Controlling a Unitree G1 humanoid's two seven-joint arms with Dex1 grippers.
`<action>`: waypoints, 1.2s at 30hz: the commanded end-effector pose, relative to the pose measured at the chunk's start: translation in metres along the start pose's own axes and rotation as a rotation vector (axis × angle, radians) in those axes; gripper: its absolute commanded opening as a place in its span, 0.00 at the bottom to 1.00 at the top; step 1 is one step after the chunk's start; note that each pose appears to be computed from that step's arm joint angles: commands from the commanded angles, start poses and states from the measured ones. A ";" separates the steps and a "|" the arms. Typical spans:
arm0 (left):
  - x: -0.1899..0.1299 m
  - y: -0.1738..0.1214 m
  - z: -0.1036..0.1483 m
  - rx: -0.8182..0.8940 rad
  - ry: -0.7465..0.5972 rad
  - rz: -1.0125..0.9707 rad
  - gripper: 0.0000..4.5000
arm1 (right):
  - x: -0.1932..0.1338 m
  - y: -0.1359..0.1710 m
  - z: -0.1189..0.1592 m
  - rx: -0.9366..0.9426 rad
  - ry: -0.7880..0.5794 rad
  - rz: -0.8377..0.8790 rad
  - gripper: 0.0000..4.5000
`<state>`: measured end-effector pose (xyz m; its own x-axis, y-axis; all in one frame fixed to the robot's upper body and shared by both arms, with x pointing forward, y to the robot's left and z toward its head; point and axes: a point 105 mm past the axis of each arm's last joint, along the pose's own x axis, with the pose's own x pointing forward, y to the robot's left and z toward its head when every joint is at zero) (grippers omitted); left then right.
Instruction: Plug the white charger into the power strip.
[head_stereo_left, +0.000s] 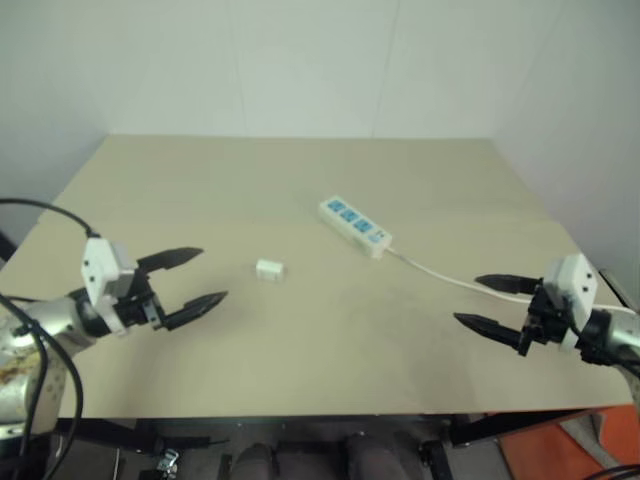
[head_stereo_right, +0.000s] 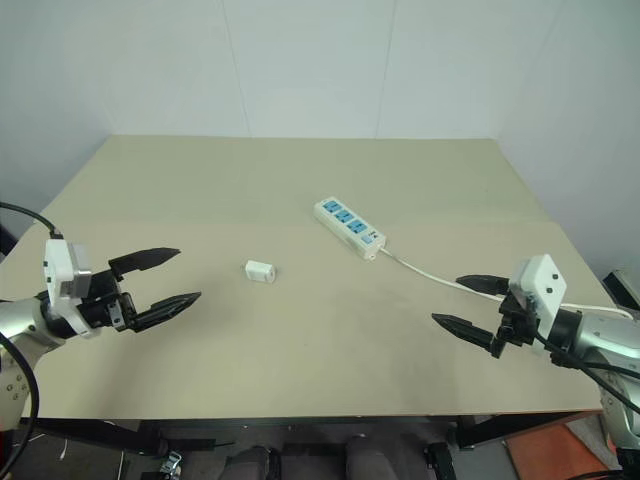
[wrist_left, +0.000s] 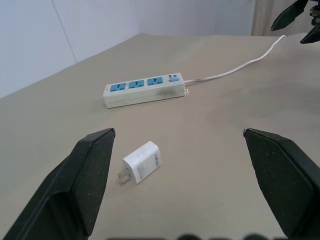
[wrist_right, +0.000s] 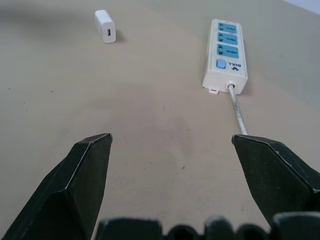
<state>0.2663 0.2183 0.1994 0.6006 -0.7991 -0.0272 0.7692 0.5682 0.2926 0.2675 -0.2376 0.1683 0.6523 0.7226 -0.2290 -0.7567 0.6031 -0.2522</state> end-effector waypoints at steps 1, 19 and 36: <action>-0.005 0.003 0.011 0.041 0.000 0.015 1.00 | 0.001 -0.001 0.009 -0.040 -0.029 -0.009 1.00; -0.008 0.003 0.011 0.056 0.032 0.032 1.00 | 0.037 -0.021 0.002 -0.090 -0.029 -0.133 1.00; 0.014 -0.013 0.010 0.067 0.013 0.011 1.00 | 0.170 -0.081 -0.033 0.017 0.159 -0.233 1.00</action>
<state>0.2658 0.2016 0.1990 0.6164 -0.7861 -0.0465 0.7547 0.5728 0.3198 0.4373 -0.1668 0.1164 0.7886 0.5328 -0.3070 -0.6106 0.7375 -0.2885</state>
